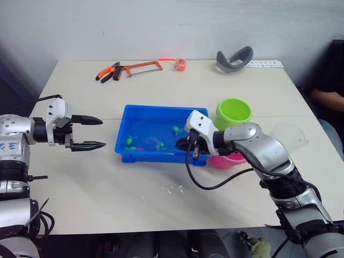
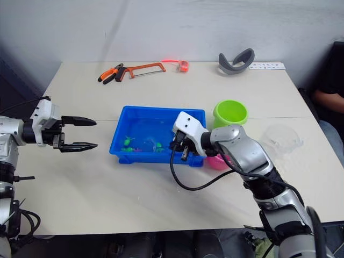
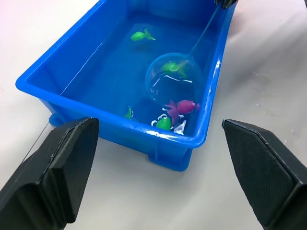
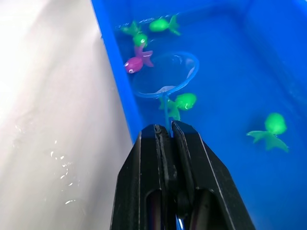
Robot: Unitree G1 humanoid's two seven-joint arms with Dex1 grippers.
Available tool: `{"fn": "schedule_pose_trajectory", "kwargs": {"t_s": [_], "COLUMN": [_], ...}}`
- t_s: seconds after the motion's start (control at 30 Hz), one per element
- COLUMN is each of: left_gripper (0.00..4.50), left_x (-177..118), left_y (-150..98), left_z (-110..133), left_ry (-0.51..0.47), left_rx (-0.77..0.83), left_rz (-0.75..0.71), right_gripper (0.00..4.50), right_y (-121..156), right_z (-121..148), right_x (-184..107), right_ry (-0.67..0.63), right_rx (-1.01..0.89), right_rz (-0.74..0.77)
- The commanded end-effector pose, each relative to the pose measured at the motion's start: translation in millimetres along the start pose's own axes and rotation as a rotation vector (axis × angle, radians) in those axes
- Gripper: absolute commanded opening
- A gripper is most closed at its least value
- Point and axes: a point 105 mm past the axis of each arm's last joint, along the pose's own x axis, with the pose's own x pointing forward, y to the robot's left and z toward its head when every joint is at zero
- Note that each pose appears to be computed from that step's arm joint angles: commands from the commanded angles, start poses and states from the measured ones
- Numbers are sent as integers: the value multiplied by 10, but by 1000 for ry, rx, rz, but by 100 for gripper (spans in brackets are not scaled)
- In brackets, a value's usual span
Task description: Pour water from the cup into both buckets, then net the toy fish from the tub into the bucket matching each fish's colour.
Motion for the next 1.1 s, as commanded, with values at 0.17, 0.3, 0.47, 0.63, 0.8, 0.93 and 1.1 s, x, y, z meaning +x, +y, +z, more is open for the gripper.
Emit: {"fn": "schedule_pose_trajectory", "kwargs": {"t_s": [0.17,0.3,0.47,0.63,0.8,0.93,1.1], "left_gripper": [447,447,447,447,447,447,447], "left_x": [-19,-7,0,8,7,3,-7], "left_y": [3,10,16,12,-3,-10,-25], "left_z": [125,138,145,144,139,144,143], "left_ry": [-45,-51,-53,-53,-53,-53,-50], "left_rx": [37,37,38,38,37,40,39], "left_rz": [-5,-4,-3,-5,-8,-8,-9], "right_gripper": [0,0,0,0,0,0,0], "right_y": [65,7,4,-49,-46,-45,-68], "right_z": [189,107,90,71,46,47,27], "right_x": [-56,-66,-49,-35,25,91,122], "right_ry": [-139,-121,-111,-70,-41,-25,8], "right_rx": [44,47,-2,-140,-247,-304,-333], "right_rz": [40,13,4,-30,-32,-45,-59]}}
